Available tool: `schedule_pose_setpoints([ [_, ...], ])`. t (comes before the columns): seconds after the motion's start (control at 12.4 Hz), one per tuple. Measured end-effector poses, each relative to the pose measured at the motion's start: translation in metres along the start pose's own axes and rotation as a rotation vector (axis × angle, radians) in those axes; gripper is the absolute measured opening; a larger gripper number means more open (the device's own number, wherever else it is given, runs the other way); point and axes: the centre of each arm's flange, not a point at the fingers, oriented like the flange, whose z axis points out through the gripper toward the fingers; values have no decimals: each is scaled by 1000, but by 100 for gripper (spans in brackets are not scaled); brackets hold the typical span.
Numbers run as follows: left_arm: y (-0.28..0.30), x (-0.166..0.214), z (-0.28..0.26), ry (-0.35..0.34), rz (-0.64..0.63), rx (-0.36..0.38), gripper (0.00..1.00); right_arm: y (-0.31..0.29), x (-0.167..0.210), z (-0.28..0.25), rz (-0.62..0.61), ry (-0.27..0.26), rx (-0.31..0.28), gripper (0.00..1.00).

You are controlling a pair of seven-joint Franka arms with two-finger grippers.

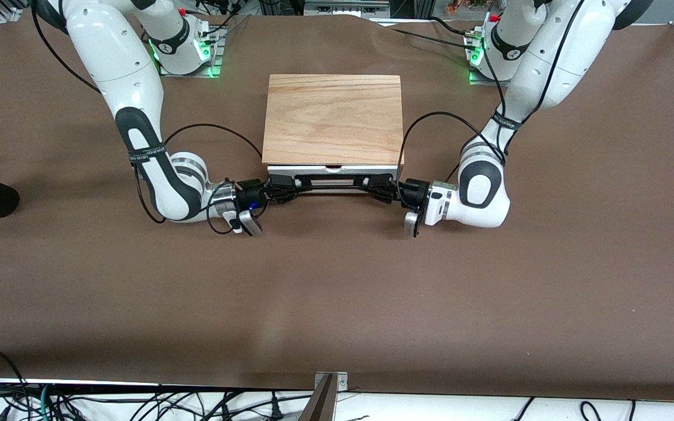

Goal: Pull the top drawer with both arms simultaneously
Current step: 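Pull the handle outward with both grippers, sliding the drawer open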

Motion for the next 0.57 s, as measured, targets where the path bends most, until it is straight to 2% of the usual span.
schedule_pose_setpoints([
  [0.57,-5,52,-9,45,-28,-22,19,1,45,-16,-4,49,-21,18],
])
